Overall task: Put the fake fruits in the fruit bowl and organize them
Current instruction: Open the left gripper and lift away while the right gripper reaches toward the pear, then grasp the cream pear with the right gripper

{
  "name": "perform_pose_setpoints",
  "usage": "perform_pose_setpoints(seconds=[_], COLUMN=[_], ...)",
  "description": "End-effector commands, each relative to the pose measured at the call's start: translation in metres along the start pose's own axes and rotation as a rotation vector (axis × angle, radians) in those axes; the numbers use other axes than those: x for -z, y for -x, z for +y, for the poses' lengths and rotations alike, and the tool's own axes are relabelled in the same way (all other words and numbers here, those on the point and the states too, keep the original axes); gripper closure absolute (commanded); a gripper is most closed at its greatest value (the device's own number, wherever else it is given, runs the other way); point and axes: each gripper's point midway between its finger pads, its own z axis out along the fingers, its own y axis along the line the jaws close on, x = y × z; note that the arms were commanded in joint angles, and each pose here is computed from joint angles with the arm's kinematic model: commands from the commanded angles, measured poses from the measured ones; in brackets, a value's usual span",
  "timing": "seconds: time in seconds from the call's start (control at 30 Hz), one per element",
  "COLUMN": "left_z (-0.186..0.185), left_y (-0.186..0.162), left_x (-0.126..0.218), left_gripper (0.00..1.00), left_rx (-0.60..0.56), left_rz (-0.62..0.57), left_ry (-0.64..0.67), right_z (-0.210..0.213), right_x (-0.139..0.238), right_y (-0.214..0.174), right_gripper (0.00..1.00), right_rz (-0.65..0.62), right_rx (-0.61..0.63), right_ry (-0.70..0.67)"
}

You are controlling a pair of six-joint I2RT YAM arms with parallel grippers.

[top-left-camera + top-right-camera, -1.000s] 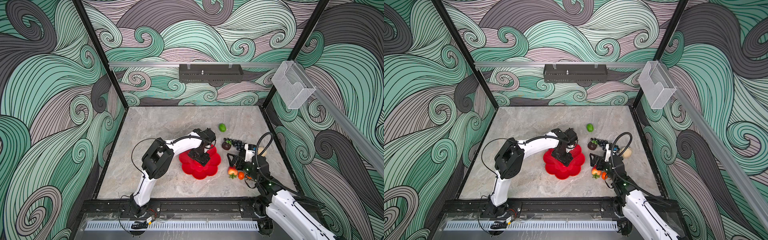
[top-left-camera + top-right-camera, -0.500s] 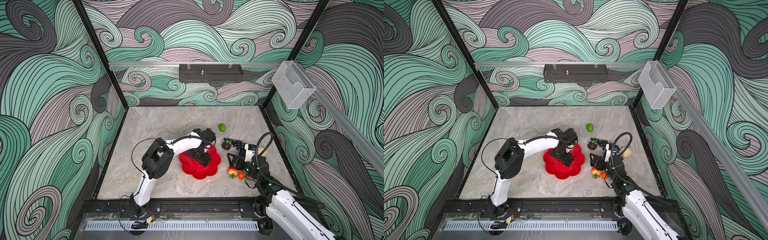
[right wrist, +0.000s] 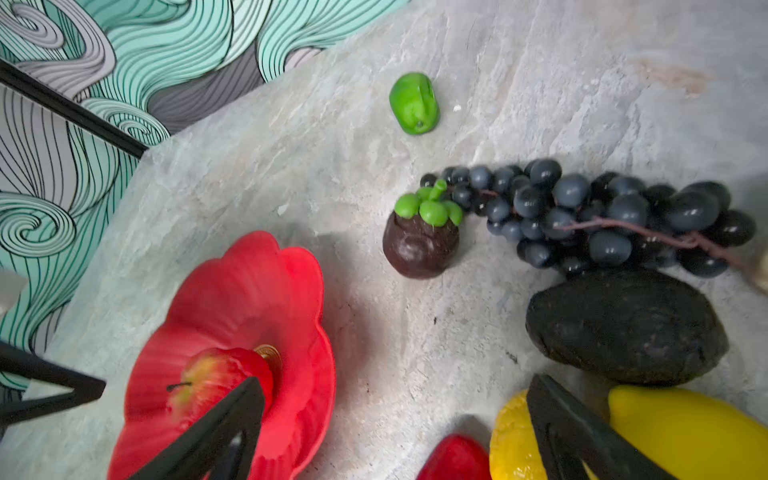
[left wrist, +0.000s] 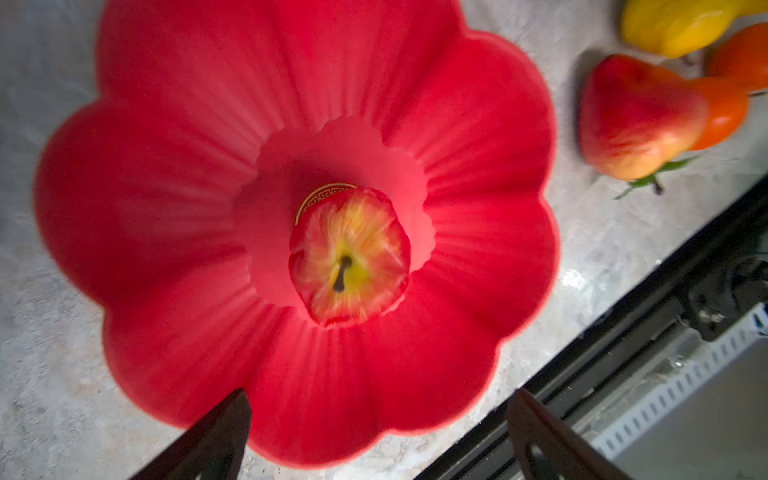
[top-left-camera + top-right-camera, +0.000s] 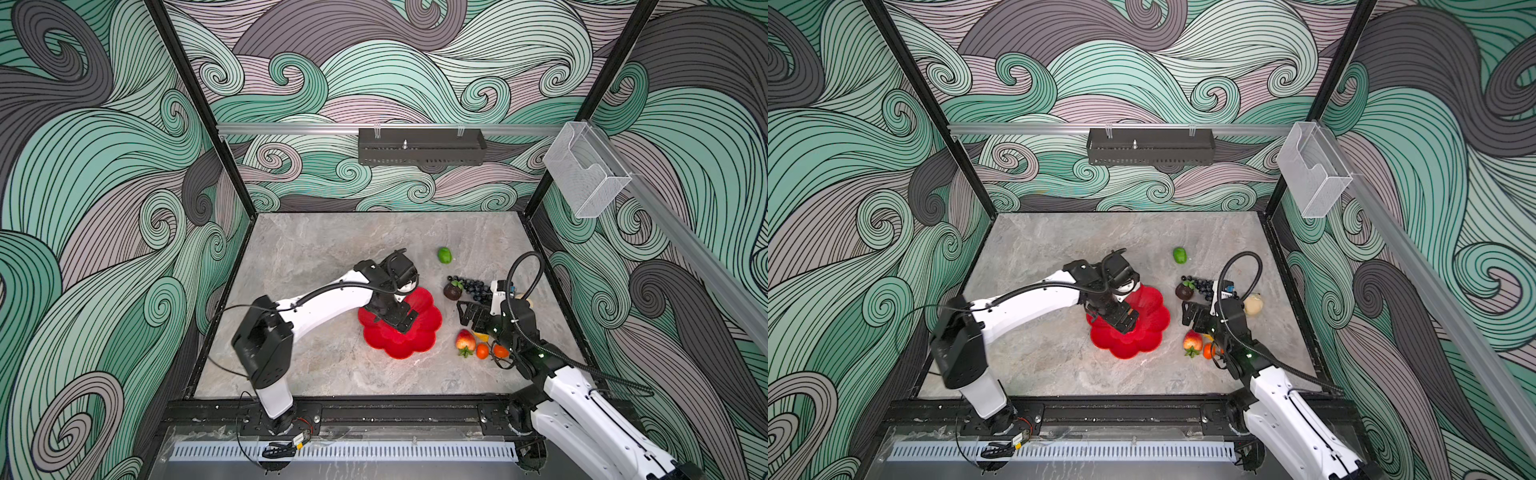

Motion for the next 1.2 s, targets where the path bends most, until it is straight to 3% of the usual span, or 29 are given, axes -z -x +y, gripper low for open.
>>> perform_pose_setpoints(seconds=[0.0,0.2,0.43,0.77,1.17], left_z=[0.007,0.047,0.083,0.084,0.078], left_y=[0.01,-0.006,-0.04,-0.067,-0.065], left_x=[0.021,0.058,0.066,0.067,0.063], left_gripper=[0.01,0.01,0.02,0.01,0.01], left_rx=[0.033,0.114,0.259,0.239,0.209], left_rz=[-0.172,-0.46,-0.705,-0.856,-0.854], left_ry=[0.012,0.14,0.21,0.133,0.096], right_z=[-0.006,-0.028,-0.081,-0.159,-0.203], right_x=[0.009,0.011,0.007,-0.008,-0.027], right_y=[0.017,0.045,0.069,0.063,0.033], right_gripper=[0.01,0.01,0.02,0.01,0.01], right_rz=[0.019,0.034,0.062,0.145,0.229], right_rx=[0.028,0.023,-0.158,-0.434,-0.541], right_ry=[-0.101,-0.274,-0.444,-0.595,-0.672])
